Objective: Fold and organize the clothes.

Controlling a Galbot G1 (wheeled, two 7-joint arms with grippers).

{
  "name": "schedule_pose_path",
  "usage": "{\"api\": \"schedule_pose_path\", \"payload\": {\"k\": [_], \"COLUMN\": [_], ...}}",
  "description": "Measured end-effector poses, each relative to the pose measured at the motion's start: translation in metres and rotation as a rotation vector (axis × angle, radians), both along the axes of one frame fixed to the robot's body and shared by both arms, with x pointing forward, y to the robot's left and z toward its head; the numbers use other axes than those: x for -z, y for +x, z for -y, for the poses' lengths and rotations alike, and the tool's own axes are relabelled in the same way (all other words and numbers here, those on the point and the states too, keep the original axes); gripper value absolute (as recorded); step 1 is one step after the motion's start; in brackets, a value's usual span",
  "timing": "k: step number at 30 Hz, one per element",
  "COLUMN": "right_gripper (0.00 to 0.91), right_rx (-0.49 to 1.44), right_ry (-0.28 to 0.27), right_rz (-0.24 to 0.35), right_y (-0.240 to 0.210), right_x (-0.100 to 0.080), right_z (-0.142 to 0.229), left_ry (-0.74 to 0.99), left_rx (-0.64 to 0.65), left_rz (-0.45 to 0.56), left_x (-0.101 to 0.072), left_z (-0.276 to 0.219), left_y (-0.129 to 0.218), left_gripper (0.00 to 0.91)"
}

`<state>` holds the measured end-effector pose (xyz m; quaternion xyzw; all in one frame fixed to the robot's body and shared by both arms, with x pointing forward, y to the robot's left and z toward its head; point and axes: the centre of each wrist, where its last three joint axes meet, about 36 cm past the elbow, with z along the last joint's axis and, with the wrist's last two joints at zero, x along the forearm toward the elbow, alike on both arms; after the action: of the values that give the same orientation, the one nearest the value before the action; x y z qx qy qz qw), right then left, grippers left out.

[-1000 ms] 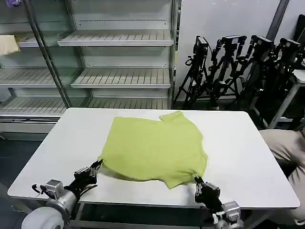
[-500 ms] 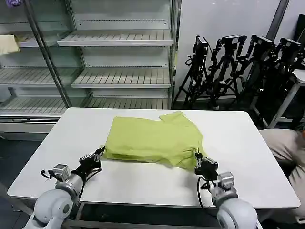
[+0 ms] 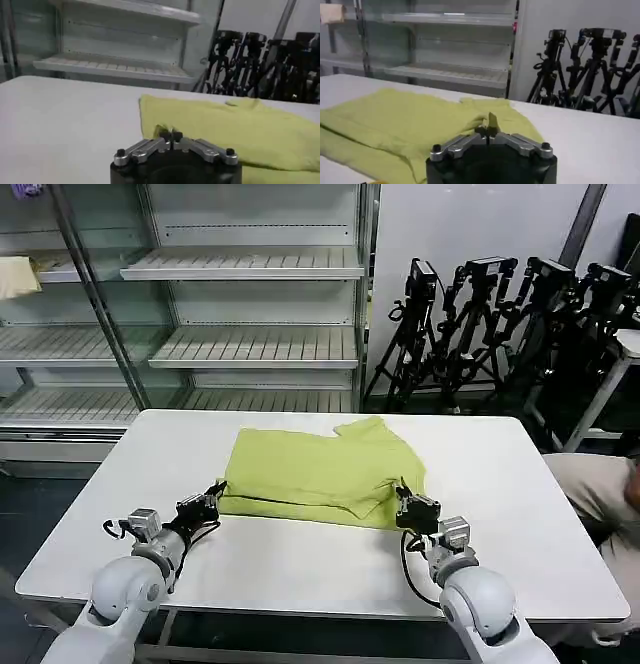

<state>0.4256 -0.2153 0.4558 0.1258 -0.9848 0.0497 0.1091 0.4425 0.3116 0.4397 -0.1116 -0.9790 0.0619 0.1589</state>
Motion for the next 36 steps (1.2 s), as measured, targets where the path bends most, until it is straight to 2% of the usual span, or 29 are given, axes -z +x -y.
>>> {"api": "schedule_pose_path", "payload": {"k": [7, 8, 15, 23, 30, 36], "right_gripper": [0.000, 0.907, 0.907, 0.907, 0.907, 0.907], "right_rx": [-0.004, -0.003, 0.035, 0.101, 0.119, 0.110], "right_ry": [-0.004, -0.006, -0.029, -0.061, -0.088, -0.082], "right_rz": [-0.018, -0.019, -0.038, -0.060, -0.069, -0.085], "right_y": [0.008, 0.009, 0.020, 0.026, -0.002, -0.032], "right_x": [0.008, 0.009, 0.010, 0.008, 0.003, 0.004], "right_z": [-0.006, -0.006, -0.002, 0.008, 0.015, 0.013], "left_ry": [0.018, 0.020, 0.045, 0.073, 0.114, 0.178], "left_rx": [0.001, 0.001, 0.011, -0.008, -0.011, 0.006], "left_rz": [-0.005, -0.007, -0.018, 0.009, 0.036, -0.030], "left_x": [0.002, 0.003, 0.006, -0.003, -0.021, -0.015], "left_z": [-0.006, -0.006, -0.009, -0.021, -0.025, -0.023], "left_y": [0.016, 0.017, 0.025, 0.027, 0.011, -0.006], "left_gripper": [0.030, 0.907, 0.907, 0.907, 0.907, 0.907]}}
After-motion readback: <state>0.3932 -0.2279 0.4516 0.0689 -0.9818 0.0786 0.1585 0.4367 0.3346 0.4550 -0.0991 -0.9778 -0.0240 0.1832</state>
